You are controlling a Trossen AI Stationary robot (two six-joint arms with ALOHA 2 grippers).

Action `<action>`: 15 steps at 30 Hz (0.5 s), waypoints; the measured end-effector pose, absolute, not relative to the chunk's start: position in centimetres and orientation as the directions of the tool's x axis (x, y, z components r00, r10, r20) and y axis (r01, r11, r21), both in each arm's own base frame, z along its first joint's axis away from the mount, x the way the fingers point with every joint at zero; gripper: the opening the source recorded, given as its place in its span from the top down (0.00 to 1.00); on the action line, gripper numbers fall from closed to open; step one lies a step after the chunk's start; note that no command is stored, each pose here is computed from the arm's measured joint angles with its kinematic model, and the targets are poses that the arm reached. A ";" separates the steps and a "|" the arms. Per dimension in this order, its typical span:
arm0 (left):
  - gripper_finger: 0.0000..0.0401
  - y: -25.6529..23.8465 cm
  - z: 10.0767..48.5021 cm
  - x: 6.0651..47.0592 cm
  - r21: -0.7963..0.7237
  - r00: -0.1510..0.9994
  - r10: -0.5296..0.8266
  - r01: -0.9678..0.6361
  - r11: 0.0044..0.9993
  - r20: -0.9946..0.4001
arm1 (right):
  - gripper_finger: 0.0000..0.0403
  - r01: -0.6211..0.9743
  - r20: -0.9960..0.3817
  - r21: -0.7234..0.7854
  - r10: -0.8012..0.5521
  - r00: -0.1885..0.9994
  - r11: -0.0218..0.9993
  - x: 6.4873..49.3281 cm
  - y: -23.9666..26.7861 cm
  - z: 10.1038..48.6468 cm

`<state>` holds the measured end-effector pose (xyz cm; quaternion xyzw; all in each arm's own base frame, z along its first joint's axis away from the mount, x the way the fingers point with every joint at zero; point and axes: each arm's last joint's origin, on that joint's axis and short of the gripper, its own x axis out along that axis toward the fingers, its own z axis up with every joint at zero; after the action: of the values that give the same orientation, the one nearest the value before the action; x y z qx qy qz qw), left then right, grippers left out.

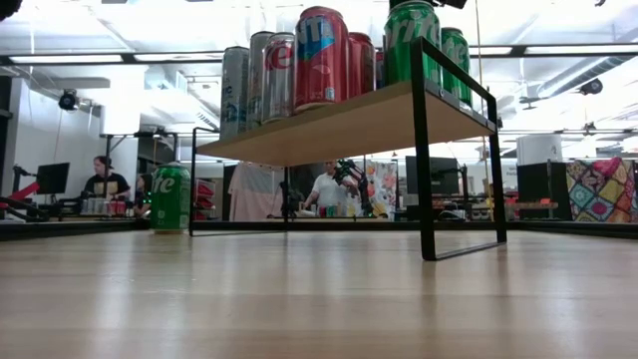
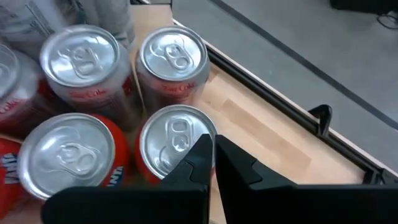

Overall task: Place canned beverage on shelf
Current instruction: Put the orange soda can on the shelf aligned with the other orange soda can

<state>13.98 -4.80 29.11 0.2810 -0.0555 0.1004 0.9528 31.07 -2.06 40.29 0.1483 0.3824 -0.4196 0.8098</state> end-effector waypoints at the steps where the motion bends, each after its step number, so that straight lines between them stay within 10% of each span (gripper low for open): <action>1: 0.91 -4.8 29.1 14.0 0.524 0.974 0.160 -0.223 0.822 0.162 | 0.98 0.794 -0.745 -0.088 -0.569 0.348 0.602 31.1 -2.1 40.1; 15: 0.91 -4.8 29.1 14.0 0.524 0.974 0.160 -0.222 0.822 0.162 | 0.98 0.796 -0.753 -0.112 -0.573 0.322 0.594 31.4 -2.7 39.2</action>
<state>13.98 -4.80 29.11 0.2810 -0.0555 0.1004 0.9528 31.43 -2.67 39.21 0.1410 0.3950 -0.4276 0.8007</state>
